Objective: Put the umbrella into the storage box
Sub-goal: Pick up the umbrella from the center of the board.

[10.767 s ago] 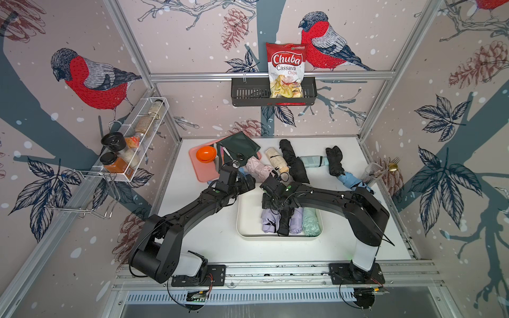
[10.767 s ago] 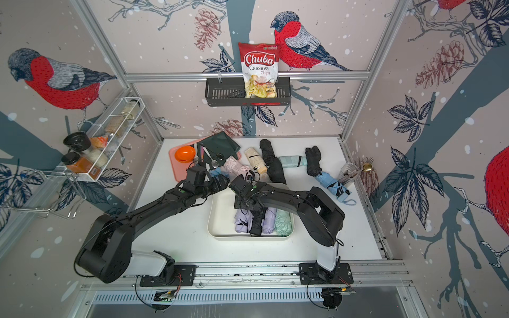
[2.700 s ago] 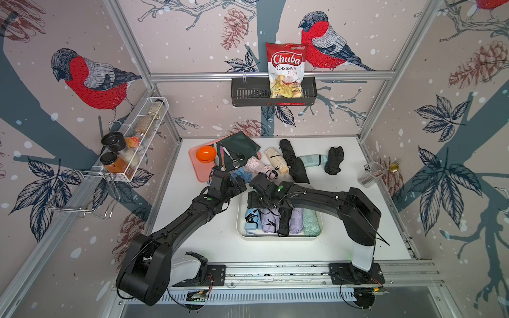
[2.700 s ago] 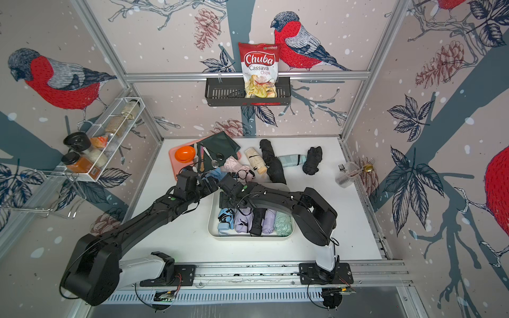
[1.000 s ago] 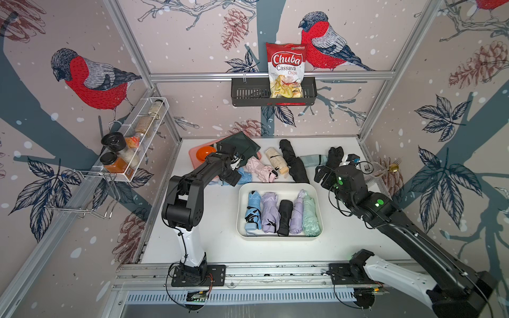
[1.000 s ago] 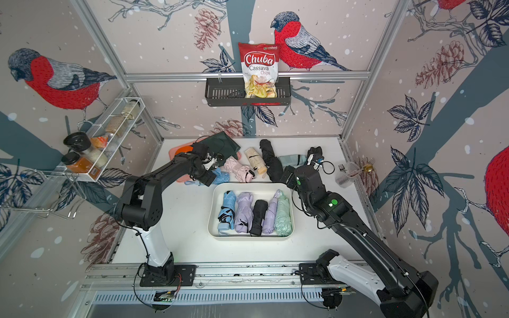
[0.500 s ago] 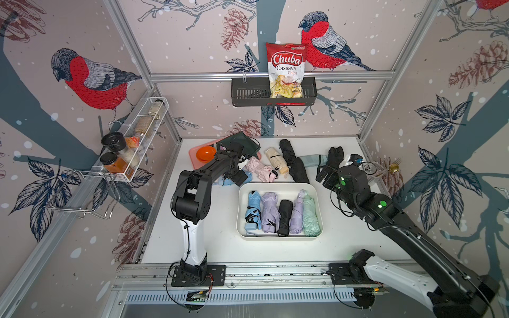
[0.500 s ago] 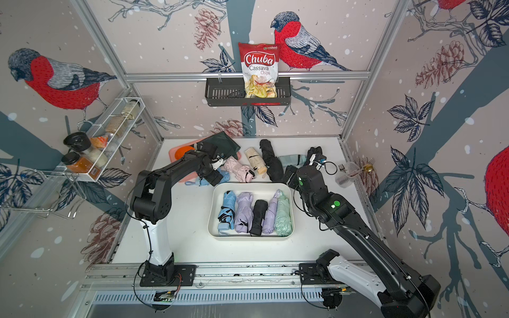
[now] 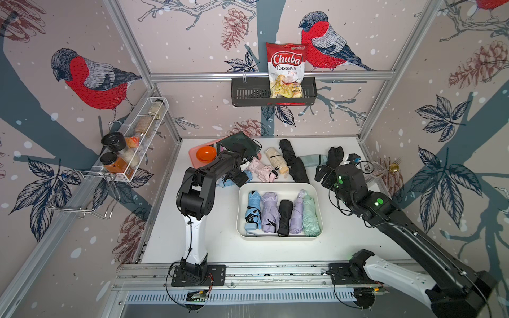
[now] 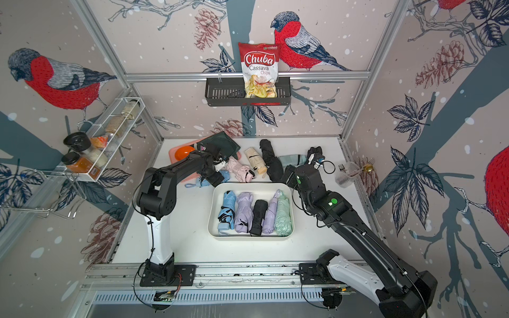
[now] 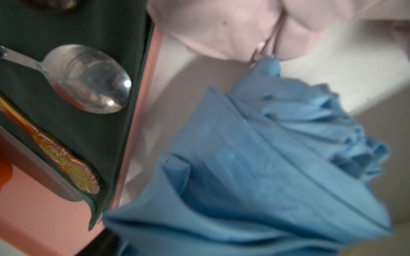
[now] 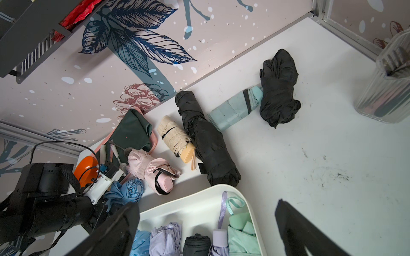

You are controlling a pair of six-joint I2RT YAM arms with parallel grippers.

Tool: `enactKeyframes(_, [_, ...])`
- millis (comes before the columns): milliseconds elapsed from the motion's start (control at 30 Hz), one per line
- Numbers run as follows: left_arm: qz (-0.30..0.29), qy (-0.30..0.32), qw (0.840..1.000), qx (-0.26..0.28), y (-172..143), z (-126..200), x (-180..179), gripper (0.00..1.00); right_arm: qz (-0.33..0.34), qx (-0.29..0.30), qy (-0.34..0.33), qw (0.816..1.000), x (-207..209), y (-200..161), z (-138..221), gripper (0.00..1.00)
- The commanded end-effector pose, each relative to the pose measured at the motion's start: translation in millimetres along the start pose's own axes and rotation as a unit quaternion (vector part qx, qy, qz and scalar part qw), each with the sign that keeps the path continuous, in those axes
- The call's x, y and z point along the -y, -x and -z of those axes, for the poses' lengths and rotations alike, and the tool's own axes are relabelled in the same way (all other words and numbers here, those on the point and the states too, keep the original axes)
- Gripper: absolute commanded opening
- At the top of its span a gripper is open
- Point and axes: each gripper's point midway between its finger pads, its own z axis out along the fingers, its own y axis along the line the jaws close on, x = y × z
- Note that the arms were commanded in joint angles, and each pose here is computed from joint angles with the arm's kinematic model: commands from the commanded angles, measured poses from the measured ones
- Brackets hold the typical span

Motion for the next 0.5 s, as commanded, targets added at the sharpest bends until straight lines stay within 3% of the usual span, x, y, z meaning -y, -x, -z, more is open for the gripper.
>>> enactKeyframes(0, [0.002,-0.033,0.999,-0.004,-4,-3,17,0.85,-0.006,0.012,0.004,1.000,-3,7,1,1.00])
enactKeyframes(167, [0.017,-0.039,0.999,-0.006,-11,-5,22,0.77,-0.005,0.014,0.007,1.000,-4,7,1,1.00])
enactKeyframes(467, [0.049,-0.031,0.998,0.004,-16,9,21,0.28,0.011,0.000,0.000,1.000,-3,-1,-7,1.00])
